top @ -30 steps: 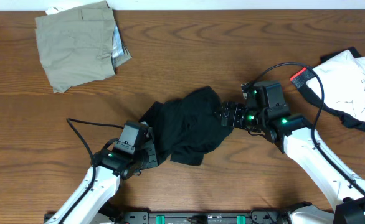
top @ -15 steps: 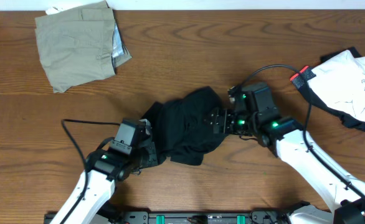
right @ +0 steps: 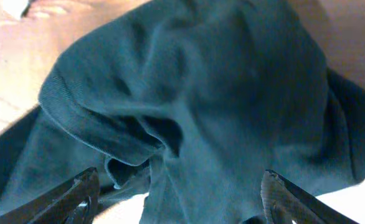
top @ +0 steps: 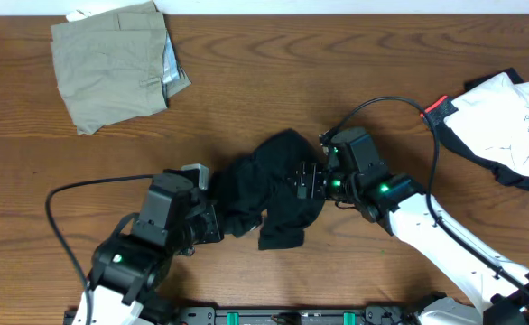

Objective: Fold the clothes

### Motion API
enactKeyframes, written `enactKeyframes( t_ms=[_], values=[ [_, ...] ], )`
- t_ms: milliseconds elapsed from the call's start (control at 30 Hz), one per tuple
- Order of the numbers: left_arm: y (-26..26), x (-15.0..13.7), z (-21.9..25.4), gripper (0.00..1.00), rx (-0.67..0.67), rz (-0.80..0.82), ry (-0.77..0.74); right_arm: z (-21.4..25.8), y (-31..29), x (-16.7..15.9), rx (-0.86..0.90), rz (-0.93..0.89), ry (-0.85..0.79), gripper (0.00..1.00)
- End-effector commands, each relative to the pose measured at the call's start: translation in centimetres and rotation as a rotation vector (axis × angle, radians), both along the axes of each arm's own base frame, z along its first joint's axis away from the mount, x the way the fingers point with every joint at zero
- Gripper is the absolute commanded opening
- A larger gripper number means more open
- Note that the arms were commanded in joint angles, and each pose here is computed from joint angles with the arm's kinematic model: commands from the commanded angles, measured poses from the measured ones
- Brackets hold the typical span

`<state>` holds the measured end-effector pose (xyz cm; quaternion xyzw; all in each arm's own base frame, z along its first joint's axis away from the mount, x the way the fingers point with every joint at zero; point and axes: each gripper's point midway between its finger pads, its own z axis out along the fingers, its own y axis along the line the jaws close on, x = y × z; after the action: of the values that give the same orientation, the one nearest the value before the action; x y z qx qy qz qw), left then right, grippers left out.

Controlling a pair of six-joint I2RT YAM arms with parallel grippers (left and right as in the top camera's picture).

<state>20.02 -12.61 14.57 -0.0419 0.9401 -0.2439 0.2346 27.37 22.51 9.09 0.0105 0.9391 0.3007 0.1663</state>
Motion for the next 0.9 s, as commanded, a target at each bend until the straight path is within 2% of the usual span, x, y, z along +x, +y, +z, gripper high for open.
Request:
enactKeyframes(
  t_ms=[0, 400, 567, 800, 867],
  values=[
    [0.7, 0.9, 2.8, 0.06, 0.027, 0.026, -0.098, -0.9, 0.4, -1.1, -0.042, 0.048, 0.005, 0.81],
    [4.6, 2.2, 3.3, 0.06, 0.202, 0.178, -0.156, -3.4, 5.0, -5.7, -0.08, 0.23, 0.053, 0.81],
    [5.7, 2.5, 3.3, 0.06, 0.251, 0.22, -0.172, -4.9, 6.3, -6.6, -0.101, 0.238, 0.073, 0.81],
    [7.7, 2.6, 3.1, 0.06, 0.338, 0.287, -0.178, -5.0, 6.8, -6.6, -0.143, 0.377, -0.04, 0.82],
    [7.7, 2.6, 3.1, 0.06, 0.338, 0.286, -0.178, -5.0, 6.5, -6.1, -0.18, 0.4, -0.085, 0.79]
  ],
)
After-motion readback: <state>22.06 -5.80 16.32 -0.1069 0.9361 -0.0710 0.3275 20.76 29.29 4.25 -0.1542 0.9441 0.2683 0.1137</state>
